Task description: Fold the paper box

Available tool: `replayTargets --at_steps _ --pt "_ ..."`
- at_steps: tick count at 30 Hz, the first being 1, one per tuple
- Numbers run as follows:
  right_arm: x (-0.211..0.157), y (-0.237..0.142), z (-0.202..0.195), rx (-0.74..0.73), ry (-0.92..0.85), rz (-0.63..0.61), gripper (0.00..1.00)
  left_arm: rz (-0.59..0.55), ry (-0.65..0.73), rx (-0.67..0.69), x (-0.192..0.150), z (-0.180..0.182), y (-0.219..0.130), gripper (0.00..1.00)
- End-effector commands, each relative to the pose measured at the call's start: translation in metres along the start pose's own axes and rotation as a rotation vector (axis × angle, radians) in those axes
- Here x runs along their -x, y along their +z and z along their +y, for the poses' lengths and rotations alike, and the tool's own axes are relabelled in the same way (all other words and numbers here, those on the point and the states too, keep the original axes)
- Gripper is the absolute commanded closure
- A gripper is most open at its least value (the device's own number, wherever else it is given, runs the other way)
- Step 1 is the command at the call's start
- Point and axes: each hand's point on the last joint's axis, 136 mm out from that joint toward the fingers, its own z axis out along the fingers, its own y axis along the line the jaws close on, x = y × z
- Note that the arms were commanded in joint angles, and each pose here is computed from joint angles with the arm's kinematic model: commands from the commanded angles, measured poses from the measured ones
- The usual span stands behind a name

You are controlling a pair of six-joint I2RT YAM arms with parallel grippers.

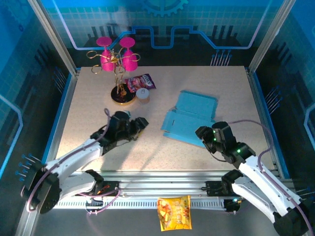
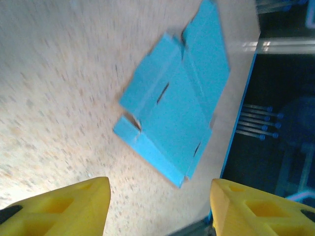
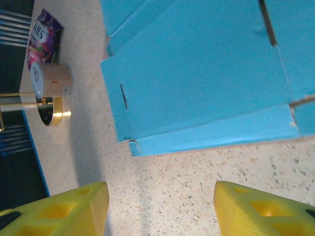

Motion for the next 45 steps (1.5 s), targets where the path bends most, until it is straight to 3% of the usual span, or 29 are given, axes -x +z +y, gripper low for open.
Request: replayTargets --at_steps 1,10,20,27,37,45 --pt "0.002 0.002 0.001 0.070 0.135 0.006 0.39 0.039 -0.107 -0.089 -0.011 -0.018 0.027 0.43" --pt "-0.002 0.004 -0.026 0.101 0.244 0.017 0.38 0.100 -0.195 -0.068 -0.024 0.003 0.103 0.52" --pt "-0.004 0.006 -0.030 0.092 0.250 0.032 0.39 0.101 -0.202 -0.027 -0.021 0.010 0.136 0.58" --pt "-0.003 0.009 -0.021 0.098 0.246 0.044 0.39 0.084 -0.231 -0.003 -0.018 0.016 0.142 0.63" --pt "-0.002 0.009 -0.021 0.084 0.244 0.045 0.39 0.007 -0.246 0.092 -0.010 0.022 0.110 0.55" --pt "-0.001 0.009 -0.021 0.085 0.255 0.043 0.40 0.027 -0.328 0.068 -0.010 0.026 0.132 0.58"
